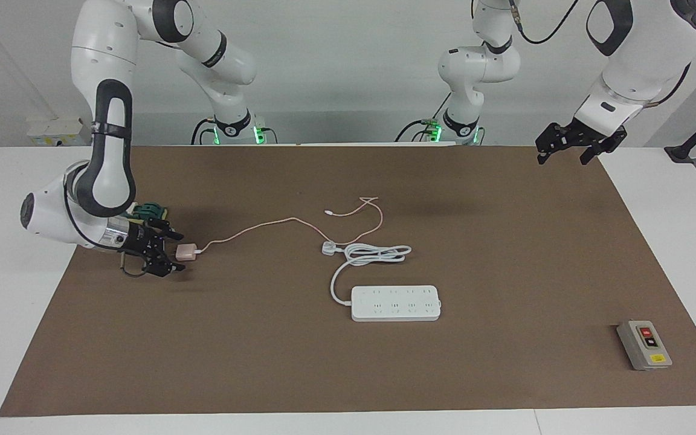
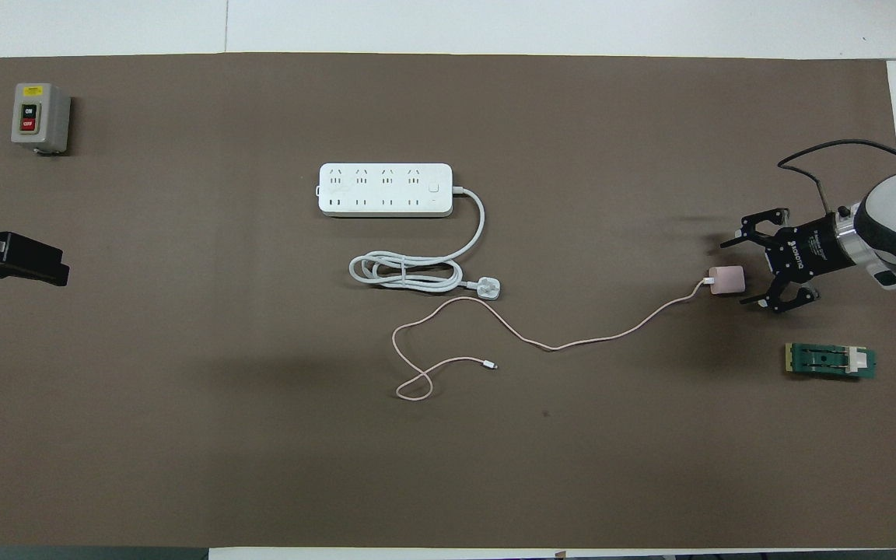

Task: Plug charger into power strip
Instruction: 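Reach the right gripper down over the pink charger, then grasp the pink charger with the right gripper while the left gripper reaches inward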

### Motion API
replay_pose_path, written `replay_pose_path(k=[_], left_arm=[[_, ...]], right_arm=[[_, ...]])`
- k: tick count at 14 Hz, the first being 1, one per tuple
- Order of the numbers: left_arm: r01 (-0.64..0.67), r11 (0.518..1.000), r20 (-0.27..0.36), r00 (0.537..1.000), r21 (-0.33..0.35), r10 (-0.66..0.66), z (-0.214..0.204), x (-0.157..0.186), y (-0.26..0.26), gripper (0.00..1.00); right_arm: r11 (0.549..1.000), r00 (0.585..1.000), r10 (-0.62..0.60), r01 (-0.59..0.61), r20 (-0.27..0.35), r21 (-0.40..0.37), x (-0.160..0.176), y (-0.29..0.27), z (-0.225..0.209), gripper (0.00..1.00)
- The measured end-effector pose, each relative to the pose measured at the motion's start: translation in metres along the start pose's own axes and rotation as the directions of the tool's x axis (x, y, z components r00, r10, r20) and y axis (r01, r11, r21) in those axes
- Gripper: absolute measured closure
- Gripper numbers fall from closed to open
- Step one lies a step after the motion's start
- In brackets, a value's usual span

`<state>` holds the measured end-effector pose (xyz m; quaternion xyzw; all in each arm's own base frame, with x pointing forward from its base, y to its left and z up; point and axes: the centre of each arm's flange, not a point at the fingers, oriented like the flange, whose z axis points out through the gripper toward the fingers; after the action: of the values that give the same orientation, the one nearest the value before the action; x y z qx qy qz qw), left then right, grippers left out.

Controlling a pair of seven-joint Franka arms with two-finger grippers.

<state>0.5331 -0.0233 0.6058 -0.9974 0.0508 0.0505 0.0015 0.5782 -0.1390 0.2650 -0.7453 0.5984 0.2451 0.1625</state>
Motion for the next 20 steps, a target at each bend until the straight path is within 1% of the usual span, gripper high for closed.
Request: replay_pose_path(k=[2, 3, 5, 6, 7, 10, 13, 15, 17, 19, 20], left_arm=[[0.000, 1.000, -0.010, 1.000, -0.010, -0.001, 0.000, 0.001, 0.000, 0.00], [0.003, 0.999, -0.010, 1.000, -0.036, -0.004, 0.001, 0.001, 0.001, 0.00], [0.033, 0.992, 0.005, 0.999, -0.118, -0.033, 0.011, 0.001, -0.008, 0.00], [0.052, 0.985, 0.015, 0.999, -0.168, -0.050, 0.018, 0.001, -0.015, 0.00], [0.067, 0.973, 0.023, 0.998, -0.221, -0.064, 0.025, 0.001, -0.021, 0.00], [0.089, 0.920, 0.044, 0.996, -0.381, -0.077, 0.049, 0.007, -0.039, 0.00], [0.109, 0.838, 0.059, 0.994, -0.534, -0.091, 0.067, 0.021, -0.036, 0.00], [0.119, 0.781, 0.070, 0.993, -0.613, -0.096, 0.076, 0.030, -0.027, 0.00], [0.133, 0.710, 0.079, 0.991, -0.692, -0.108, 0.094, 0.039, -0.013, 0.00], [0.104, 0.638, 0.059, 0.994, -0.763, -0.092, 0.118, 0.045, 0.008, 0.00], [0.077, 0.599, 0.038, 0.996, -0.797, -0.078, 0.129, 0.047, 0.021, 0.00]], right_arm=[[1.000, 1.000, -0.002, 0.002, -0.002, 0.000, 0.002, 0.002, 0.004, 0.00], [1.000, 1.000, -0.002, 0.002, -0.003, -0.001, 0.003, 0.003, 0.006, 0.00], [1.000, 1.000, -0.005, 0.005, -0.001, -0.004, 0.004, 0.005, 0.007, 0.00], [1.000, 1.000, -0.011, 0.011, 0.000, -0.004, 0.004, 0.005, 0.008, 0.09], [1.000, 1.000, -0.016, 0.016, -0.001, -0.004, 0.004, 0.005, 0.008, 0.21], [0.999, 0.999, -0.038, 0.038, -0.010, 0.018, 0.003, 0.003, 0.004, 0.52], [0.999, 0.999, -0.039, 0.039, -0.012, 0.020, 0.003, 0.004, 0.004, 0.53], [0.999, 0.999, -0.036, 0.036, -0.013, 0.020, 0.002, 0.004, 0.004, 0.53], [1.000, 1.000, -0.023, 0.023, -0.013, 0.020, 0.002, 0.003, 0.003, 0.53], [1.000, 1.000, -0.004, 0.004, -0.006, 0.016, -0.007, -0.004, -0.002, 0.53], [1.000, 1.000, 0.008, -0.008, 0.001, 0.009, -0.018, -0.012, -0.009, 0.53]])
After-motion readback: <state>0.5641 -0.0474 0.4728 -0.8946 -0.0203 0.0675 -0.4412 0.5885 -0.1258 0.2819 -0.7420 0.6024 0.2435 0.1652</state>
